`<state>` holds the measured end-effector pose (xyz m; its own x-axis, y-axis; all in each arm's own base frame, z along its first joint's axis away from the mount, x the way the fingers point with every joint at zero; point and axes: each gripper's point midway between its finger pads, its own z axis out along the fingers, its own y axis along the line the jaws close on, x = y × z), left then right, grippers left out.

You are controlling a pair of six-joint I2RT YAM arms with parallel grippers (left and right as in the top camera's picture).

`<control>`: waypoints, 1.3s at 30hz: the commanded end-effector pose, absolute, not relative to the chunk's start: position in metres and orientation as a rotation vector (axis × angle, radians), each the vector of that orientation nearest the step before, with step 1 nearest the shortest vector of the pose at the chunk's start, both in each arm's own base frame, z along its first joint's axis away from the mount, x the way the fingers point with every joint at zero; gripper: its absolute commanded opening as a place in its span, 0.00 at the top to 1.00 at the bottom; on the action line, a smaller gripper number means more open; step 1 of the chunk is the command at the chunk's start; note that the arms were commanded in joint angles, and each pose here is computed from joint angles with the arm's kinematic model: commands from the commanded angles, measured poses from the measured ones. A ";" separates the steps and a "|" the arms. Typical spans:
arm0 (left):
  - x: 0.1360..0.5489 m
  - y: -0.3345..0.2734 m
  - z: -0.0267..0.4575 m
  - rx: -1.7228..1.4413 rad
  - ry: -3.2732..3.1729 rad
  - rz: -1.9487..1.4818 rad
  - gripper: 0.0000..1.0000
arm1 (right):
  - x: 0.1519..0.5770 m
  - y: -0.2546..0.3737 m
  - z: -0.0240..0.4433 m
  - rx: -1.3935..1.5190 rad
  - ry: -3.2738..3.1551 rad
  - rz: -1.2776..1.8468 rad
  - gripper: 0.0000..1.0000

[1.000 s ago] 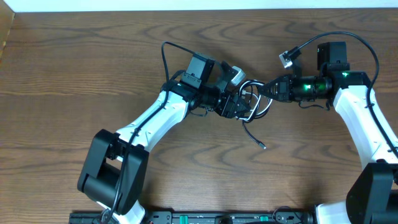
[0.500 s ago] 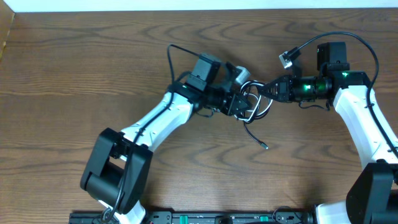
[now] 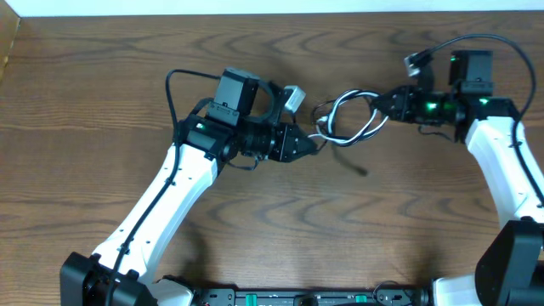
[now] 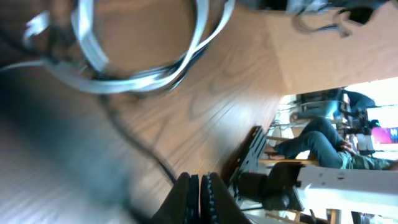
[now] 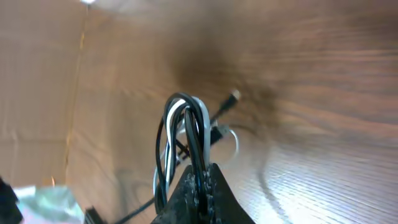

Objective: Untangle cables

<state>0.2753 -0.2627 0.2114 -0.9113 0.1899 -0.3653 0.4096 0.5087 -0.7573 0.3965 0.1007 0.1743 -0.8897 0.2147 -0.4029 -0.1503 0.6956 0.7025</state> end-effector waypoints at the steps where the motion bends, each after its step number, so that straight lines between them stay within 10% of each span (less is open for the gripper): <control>1: 0.280 -0.251 0.200 0.464 2.575 -1.257 0.93 | 0.404 0.081 0.187 0.165 2.409 1.078 0.99; 15: 0.300 -0.227 0.155 0.284 2.724 -1.001 0.92 | 0.384 0.117 0.313 -0.174 1.980 1.792 0.99; 23: 0.309 -0.231 0.117 0.251 2.813 -0.990 0.45 | 0.380 0.130 0.362 -0.273 1.890 1.796 0.99; 34: 0.351 -0.249 0.197 0.372 2.423 -1.035 0.33 | 0.388 0.136 0.349 -0.273 1.882 1.726 0.99; 39: 0.342 -0.252 0.224 0.408 2.347 -1.046 0.32 | 0.415 0.130 0.275 0.059 2.113 1.454 0.99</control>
<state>0.3439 -0.2480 0.1988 -0.8458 0.0599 -0.5301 0.4274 0.6708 -0.6062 0.3956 0.1366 0.3014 -0.9158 0.2793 -0.2888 -0.2411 0.1930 0.9511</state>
